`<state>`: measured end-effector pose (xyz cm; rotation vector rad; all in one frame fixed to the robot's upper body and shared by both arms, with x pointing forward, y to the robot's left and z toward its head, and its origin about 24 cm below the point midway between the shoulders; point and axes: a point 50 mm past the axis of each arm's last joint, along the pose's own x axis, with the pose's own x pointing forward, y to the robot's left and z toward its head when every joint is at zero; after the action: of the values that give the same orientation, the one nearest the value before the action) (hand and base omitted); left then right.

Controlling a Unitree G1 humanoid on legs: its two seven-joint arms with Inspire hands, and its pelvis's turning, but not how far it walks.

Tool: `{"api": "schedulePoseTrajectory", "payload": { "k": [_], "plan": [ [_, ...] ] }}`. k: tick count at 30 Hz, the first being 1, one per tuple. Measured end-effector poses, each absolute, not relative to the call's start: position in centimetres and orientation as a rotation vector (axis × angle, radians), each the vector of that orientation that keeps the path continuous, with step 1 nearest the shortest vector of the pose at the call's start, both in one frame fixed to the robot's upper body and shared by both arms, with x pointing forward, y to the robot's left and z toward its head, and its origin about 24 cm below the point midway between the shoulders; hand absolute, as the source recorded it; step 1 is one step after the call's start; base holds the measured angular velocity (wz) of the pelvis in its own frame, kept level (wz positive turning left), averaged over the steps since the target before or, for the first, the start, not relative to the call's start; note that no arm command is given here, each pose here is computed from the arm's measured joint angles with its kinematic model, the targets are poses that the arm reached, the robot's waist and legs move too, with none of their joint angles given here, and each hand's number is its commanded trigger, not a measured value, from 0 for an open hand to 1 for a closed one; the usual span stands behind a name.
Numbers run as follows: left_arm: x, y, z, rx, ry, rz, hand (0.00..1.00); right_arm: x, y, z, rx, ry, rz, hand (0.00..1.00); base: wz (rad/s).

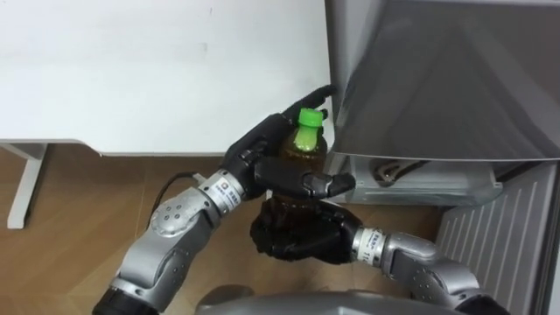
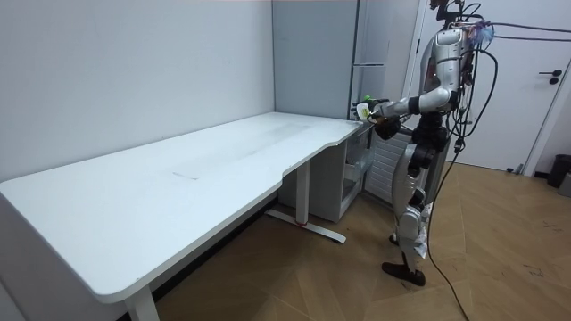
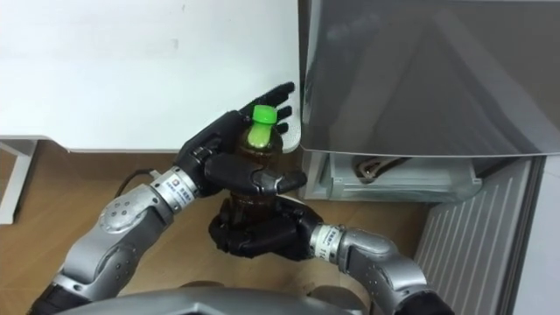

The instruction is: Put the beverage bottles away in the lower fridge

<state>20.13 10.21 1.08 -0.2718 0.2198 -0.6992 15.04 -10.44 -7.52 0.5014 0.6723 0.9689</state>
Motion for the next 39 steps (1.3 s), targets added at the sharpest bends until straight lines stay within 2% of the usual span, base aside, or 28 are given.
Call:
{"api": "schedulePoseTrajectory", "payload": {
  "k": [6, 12, 15, 21, 31, 39],
  "plan": [
    [21.5, 11.6, 4.8, -0.321, 0.031, -0.650, 0.00, 15.3, -11.1, -7.4, 0.505, 0.661, 0.954, 1.00, 0.00],
    [22.4, 14.6, 7.1, -0.296, -0.085, -0.522, 0.00, 16.0, -12.6, -7.1, 0.497, 0.629, 0.900, 1.00, 0.00],
    [22.6, 15.2, 8.0, -0.289, -0.134, -0.483, 0.00, 16.0, -13.0, -7.1, 0.493, 0.633, 0.891, 1.00, -0.08],
    [22.6, 17.0, 10.6, -0.263, -0.257, -0.386, 0.00, 14.5, -14.1, -7.9, 0.513, 0.666, 0.834, 1.00, 0.02],
    [22.6, 20.9, 11.7, -0.243, -0.332, -0.131, 0.00, 13.8, -16.2, -8.2, 0.514, 0.661, 0.720, 1.00, -0.01],
    [21.6, 25.1, 12.2, -0.230, -0.366, 0.190, 0.00, 12.5, -16.9, -8.8, 0.457, 0.711, 0.682, 1.00, 0.00]
  ]
}}
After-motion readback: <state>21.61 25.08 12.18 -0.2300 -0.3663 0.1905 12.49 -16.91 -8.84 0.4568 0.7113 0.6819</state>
